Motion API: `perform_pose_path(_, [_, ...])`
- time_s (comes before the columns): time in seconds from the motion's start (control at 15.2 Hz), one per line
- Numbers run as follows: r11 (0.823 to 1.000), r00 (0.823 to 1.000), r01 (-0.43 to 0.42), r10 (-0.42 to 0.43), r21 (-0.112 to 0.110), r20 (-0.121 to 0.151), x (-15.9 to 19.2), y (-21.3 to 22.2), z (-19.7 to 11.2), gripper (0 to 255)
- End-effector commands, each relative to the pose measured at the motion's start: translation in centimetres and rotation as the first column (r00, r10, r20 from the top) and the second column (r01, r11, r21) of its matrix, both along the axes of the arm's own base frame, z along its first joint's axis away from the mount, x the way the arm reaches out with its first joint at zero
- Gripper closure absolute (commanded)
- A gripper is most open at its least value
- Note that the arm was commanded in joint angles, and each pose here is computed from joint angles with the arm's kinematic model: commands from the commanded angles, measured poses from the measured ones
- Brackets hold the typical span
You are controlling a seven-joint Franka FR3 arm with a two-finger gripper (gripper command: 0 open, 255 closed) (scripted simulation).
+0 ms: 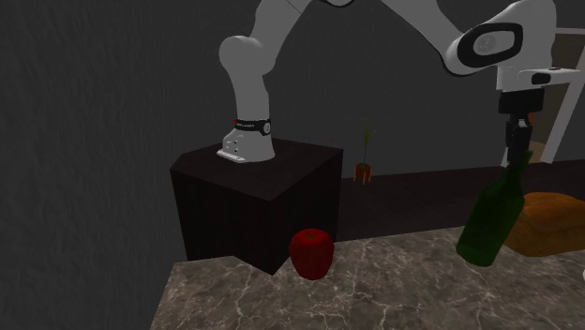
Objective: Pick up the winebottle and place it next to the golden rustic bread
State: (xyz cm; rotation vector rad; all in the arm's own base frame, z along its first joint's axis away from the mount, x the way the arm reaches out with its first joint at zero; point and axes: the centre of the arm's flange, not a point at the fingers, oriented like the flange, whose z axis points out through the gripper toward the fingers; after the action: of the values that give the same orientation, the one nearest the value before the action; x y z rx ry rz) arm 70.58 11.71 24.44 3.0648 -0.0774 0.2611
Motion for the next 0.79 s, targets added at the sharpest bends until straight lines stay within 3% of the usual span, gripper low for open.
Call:
perform_pose_path(0.0, [1.000,1.000,0.000,0.000,0.000,0.001,0.08,0.08,-0.21,255])
perform_pose_path(0.4, [1.000,1.000,0.000,0.000,0.000,0.001,0.08,0.08,-0.21,255])
perform_pose_path(0.46, [1.000,1.000,0.000,0.000,0.000,0.001,0.09,0.09,-0.22,0])
perform_pose_path(0.73, [1.000,1.000,0.000,0.000,0.000,0.001,0.08,0.09,-0.22,0])
